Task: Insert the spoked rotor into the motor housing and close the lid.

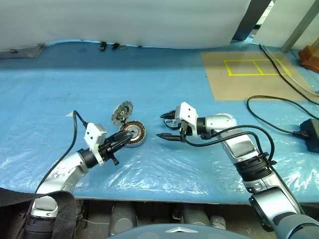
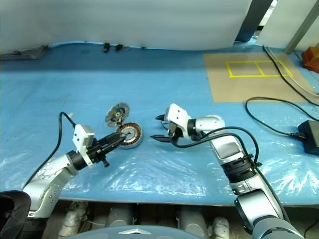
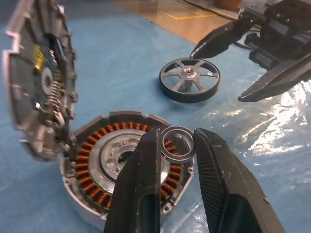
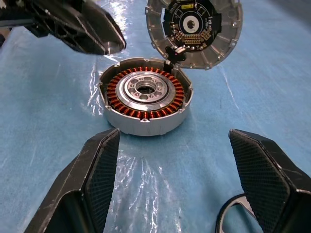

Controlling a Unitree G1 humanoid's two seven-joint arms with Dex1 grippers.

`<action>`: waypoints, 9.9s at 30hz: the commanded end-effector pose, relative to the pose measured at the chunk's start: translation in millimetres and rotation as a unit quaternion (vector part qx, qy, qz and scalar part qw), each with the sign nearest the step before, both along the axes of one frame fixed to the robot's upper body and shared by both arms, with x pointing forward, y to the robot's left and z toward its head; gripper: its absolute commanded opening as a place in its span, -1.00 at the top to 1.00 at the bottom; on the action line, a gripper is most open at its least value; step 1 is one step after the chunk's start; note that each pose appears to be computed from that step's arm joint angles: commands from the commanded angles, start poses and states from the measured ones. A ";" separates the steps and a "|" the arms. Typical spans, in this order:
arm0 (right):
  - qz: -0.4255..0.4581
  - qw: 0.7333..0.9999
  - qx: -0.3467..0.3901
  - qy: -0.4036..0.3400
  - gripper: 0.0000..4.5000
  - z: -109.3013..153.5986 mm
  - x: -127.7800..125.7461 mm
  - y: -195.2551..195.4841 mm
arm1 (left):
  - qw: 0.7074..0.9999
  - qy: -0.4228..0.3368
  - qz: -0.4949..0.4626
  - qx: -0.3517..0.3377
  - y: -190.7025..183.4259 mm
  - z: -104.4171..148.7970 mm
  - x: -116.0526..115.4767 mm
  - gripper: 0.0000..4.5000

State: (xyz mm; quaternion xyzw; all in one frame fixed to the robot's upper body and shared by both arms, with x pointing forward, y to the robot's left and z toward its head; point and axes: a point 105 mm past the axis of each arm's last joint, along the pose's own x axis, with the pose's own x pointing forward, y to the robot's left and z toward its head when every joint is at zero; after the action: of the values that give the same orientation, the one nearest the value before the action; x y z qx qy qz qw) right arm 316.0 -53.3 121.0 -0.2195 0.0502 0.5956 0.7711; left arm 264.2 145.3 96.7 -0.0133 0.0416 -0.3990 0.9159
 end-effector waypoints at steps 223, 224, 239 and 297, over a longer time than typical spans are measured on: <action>-0.001 1.000 -0.019 -0.019 -0.67 -25.1 -1.8 16.7 | 0.994 -0.010 0.098 0.041 8.5 -19.2 46.0 1.00; -0.001 1.000 -0.019 -0.019 -0.67 -25.1 -1.7 16.9 | 0.994 -0.017 0.103 0.037 10.2 -15.6 48.1 1.00; -0.002 1.000 -0.021 -0.021 -0.67 -25.7 -0.2 16.2 | 0.998 -0.016 0.040 0.050 -9.5 -17.6 41.4 1.00; 0.003 0.999 -0.027 -0.026 -0.67 -28.4 -1.2 21.2 | 0.986 -0.012 -0.056 0.155 -22.0 -30.9 38.3 1.00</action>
State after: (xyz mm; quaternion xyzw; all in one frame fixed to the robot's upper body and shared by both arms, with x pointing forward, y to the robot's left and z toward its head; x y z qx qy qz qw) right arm 315.6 -36.7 84.7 -0.2525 0.0648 0.5878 0.7659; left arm 308.8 125.5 78.0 0.1296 0.0689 -0.4262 0.8926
